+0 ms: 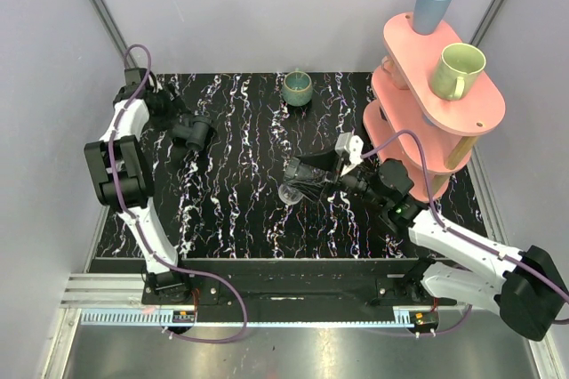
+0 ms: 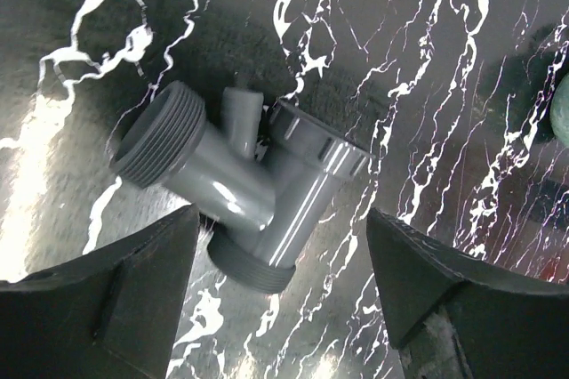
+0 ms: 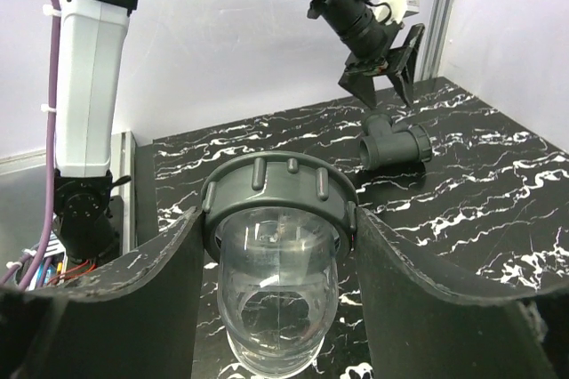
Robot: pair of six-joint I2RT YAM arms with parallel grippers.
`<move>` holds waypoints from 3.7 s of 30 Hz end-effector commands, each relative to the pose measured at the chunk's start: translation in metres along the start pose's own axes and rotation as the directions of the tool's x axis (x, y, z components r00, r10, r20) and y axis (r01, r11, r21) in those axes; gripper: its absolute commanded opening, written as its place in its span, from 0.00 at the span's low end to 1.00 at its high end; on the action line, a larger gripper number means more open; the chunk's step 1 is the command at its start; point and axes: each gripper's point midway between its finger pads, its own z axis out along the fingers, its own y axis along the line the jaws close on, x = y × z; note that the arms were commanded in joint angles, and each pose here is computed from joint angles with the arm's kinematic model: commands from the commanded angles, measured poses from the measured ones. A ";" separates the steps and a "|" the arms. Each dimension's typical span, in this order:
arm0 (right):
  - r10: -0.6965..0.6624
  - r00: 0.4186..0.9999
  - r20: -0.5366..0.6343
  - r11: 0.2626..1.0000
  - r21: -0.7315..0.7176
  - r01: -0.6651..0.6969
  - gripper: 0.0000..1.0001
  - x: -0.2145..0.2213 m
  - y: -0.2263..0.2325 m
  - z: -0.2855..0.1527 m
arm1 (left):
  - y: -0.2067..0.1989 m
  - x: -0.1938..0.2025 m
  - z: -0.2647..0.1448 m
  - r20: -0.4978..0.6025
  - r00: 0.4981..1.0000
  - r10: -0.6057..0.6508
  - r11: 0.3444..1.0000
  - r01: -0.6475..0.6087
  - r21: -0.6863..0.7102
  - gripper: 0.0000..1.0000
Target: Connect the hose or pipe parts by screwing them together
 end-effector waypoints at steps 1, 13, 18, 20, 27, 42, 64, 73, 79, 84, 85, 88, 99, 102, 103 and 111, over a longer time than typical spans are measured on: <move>-0.020 0.999 0.042 1.000 0.006 0.020 0.33 -0.009 -0.003 0.004 | -0.022 -0.020 0.017 0.036 0.999 0.027 0.993 -0.031 0.111 0.80; -0.025 0.999 0.040 1.000 -0.003 0.025 0.33 -0.005 -0.004 0.007 | -0.036 0.072 0.019 -0.048 0.999 0.022 0.983 -0.012 0.184 0.80; -0.027 0.999 0.038 1.000 0.000 0.027 0.33 -0.005 -0.004 0.006 | -0.088 0.124 -0.002 -0.048 0.991 0.125 0.952 -0.106 0.288 0.80; -0.031 0.999 0.037 1.000 0.008 0.030 0.33 -0.005 -0.005 0.005 | -0.107 0.139 -0.013 -0.049 0.985 0.166 0.929 -0.140 0.343 0.80; -0.027 0.999 0.036 1.000 0.010 0.027 0.33 -0.004 -0.005 0.005 | -0.070 0.039 -0.028 0.106 0.984 0.140 0.986 -0.148 0.076 0.77; -0.039 0.999 0.001 0.999 0.021 0.039 0.33 0.005 -0.012 0.011 | -0.081 -0.018 0.070 0.017 0.994 0.109 0.975 -0.110 0.193 0.73; -0.044 0.998 0.039 0.999 0.019 0.043 0.33 -0.015 -0.002 -0.002 | -0.200 0.175 -0.003 -0.057 0.845 0.532 0.628 -0.349 0.696 0.75; -0.043 0.998 0.045 0.999 0.026 0.041 0.33 -0.017 -0.002 -0.004 | -0.189 0.155 -0.049 0.038 0.912 0.409 0.770 -0.367 0.521 0.79; -0.046 0.998 0.051 0.999 0.027 0.045 0.33 -0.020 -0.003 -0.003 | -0.131 0.167 -0.052 -0.012 0.968 0.249 0.935 -0.238 0.262 0.73; -0.044 0.998 0.052 0.999 0.022 0.043 0.33 -0.021 -0.002 -0.002 | -0.114 0.185 -0.056 -0.004 0.977 0.211 0.948 -0.204 0.246 0.66; -0.042 0.998 0.053 0.999 0.022 0.040 0.33 -0.021 -0.001 -0.003 | -0.109 0.191 -0.053 -0.016 0.977 0.212 0.949 -0.202 0.241 0.65; -0.035 0.998 0.054 0.999 0.017 0.034 0.33 -0.022 0.000 -0.003 | -0.102 0.200 -0.047 -0.038 0.975 0.221 0.950 -0.206 0.236 0.60; -0.024 0.998 0.056 1.000 0.007 0.024 0.33 -0.025 0.002 -0.003 | -0.110 0.223 -0.017 -0.141 0.942 0.305 0.909 -0.244 0.337 0.48; -0.016 0.998 0.054 1.000 -0.003 0.016 0.33 -0.024 0.003 -0.001 | -0.111 0.211 -0.012 -0.120 0.930 0.348 0.903 -0.298 0.308 0.42; -0.015 0.998 0.055 1.000 -0.009 0.016 0.33 -0.024 0.004 0.000 | -0.107 0.210 -0.010 -0.121 0.920 0.372 0.899 -0.324 0.294 0.40; -0.011 0.998 0.064 1.000 -0.004 0.012 0.37 -0.030 0.006 -0.005 | -0.068 0.156 -0.009 -0.115 0.926 0.358 0.934 -0.357 0.033 0.72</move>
